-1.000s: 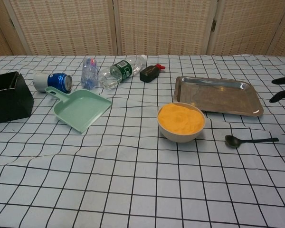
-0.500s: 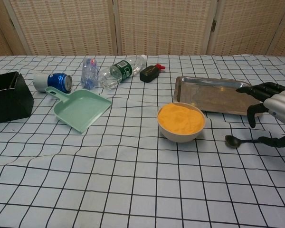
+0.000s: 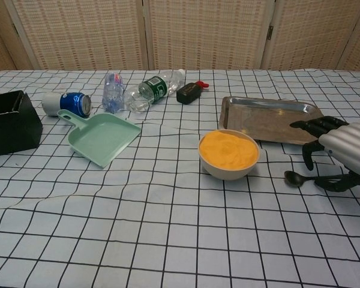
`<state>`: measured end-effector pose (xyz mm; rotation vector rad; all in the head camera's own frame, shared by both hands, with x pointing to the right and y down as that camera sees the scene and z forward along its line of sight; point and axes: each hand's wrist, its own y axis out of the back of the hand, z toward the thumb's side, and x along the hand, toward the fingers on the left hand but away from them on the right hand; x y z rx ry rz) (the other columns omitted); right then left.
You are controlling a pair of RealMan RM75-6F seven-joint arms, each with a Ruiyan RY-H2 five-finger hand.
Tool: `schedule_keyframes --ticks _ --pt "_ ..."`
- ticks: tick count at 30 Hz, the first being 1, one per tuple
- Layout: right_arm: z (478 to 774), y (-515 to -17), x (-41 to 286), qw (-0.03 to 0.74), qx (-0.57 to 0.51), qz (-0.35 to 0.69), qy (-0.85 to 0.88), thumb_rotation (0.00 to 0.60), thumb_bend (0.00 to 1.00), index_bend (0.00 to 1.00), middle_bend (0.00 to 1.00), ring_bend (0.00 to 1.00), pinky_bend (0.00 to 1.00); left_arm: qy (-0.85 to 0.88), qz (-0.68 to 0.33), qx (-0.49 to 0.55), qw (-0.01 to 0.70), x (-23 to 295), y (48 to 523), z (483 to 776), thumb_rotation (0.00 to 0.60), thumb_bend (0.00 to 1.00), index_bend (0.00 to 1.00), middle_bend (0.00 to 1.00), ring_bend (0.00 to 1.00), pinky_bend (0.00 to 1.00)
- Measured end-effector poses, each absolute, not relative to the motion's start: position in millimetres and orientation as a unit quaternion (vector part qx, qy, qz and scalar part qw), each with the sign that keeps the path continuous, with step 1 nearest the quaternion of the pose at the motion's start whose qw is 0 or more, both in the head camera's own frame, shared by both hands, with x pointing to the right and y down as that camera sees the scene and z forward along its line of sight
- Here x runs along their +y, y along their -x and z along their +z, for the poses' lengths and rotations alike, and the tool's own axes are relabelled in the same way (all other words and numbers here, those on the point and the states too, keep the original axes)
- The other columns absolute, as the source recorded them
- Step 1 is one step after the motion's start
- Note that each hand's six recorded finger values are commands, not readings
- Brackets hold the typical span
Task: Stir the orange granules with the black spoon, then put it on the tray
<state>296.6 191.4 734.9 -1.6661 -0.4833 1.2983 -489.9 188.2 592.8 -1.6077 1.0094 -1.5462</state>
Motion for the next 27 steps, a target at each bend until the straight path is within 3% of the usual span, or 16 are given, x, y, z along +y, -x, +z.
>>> schedule_keyframes --ticks 9,19,27 --pt "742.0 -294.4 193.1 0.466 -0.185 0.534 0.681 0.600 0.31 0.54 0.00 0.00 0.00 0.617 -0.593 0.391 0.340 188.0 491.2 591.3 0.600 0.46 0.00 0.00 0.00 0.18" --pt "745.8 -292.6 195.2 0.463 -0.173 0.540 0.681 0.600 0.31 0.53 0.00 0.00 0.00 0.617 -0.590 0.394 0.341 188.1 492.1 588.6 0.600 0.46 0.00 0.00 0.00 0.18" --pt "741.3 -293.5 194.1 0.462 -0.179 0.539 0.681 0.600 0.34 0.61 0.00 0.00 0.00 0.616 -0.589 0.396 0.342 188.1 492.5 587.2 0.600 0.46 0.00 0.00 0.00 0.18"
